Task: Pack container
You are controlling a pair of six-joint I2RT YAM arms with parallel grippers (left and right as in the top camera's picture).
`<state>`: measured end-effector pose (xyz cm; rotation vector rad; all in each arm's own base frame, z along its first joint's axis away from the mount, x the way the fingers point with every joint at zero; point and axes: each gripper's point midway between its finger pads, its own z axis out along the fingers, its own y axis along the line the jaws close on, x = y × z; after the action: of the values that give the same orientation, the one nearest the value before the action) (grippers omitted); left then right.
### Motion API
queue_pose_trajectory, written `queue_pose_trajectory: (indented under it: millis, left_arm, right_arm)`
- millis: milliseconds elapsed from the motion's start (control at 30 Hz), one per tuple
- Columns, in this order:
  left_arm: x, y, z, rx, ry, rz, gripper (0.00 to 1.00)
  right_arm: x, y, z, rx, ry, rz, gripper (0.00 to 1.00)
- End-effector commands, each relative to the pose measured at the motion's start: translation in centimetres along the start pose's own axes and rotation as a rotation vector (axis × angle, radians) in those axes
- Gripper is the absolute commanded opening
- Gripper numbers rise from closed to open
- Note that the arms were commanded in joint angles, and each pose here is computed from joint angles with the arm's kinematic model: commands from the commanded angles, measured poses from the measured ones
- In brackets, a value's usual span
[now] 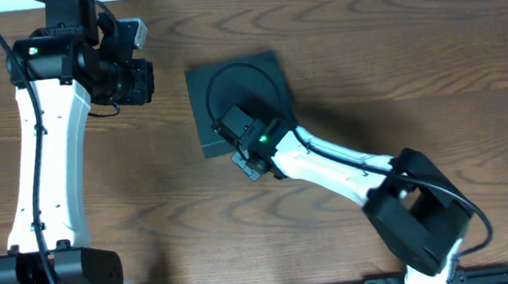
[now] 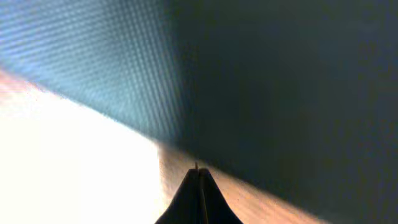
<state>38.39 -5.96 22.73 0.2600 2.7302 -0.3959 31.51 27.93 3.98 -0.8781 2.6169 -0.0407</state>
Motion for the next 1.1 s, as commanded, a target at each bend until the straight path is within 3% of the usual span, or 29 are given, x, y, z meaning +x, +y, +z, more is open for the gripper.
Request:
queue_pose_trajectory:
  millis: [0,67,133,167,267,533,800,1067]
  left_arm:
    - [0.1,0.1,-0.5,-0.01,-0.009,-0.009,0.06]
    - [0.1,0.1,-0.5,-0.01,-0.008,-0.009,0.06]
    - [0.1,0.1,-0.5,-0.01,-0.008,-0.009,0.06]
    - [0.1,0.1,-0.5,-0.011,-0.008,-0.009,0.06]
    - [0.1,0.4,-0.5,-0.025,-0.006,-0.01,0.06]
    - [0.2,0.9,-1.0,-0.068,-0.012,-0.019,0.06]
    - [1.9,1.5,-5.7,-0.187,-0.064,-0.035,0.06]
    - [5.7,-0.8,-13.2,-0.208,-0.204,-0.033,0.06]
  right_arm:
    - [-5.3,-1.0,-7.7,-0.033,-0.22,0.042,0.01]
    - [-6.8,-2.3,-11.7,-0.037,-0.313,0.073,0.01]
    - [-7.7,-4.4,-15.4,-0.021,-0.388,0.134,0.08]
    - [-7.8,-5.8,-16.9,-0.004,-0.414,0.177,0.12]
    - [-6.8,-11.2,-21.4,0.054,-0.472,0.321,0.12]
    - [2.6,-22.0,-28.1,0.254,-0.437,0.581,0.08]
    - [11.2,-23.6,-30.5,0.337,-0.303,0.718,0.04]
    - [15.0,-21.5,-29.5,0.293,-0.233,0.781,0.01]
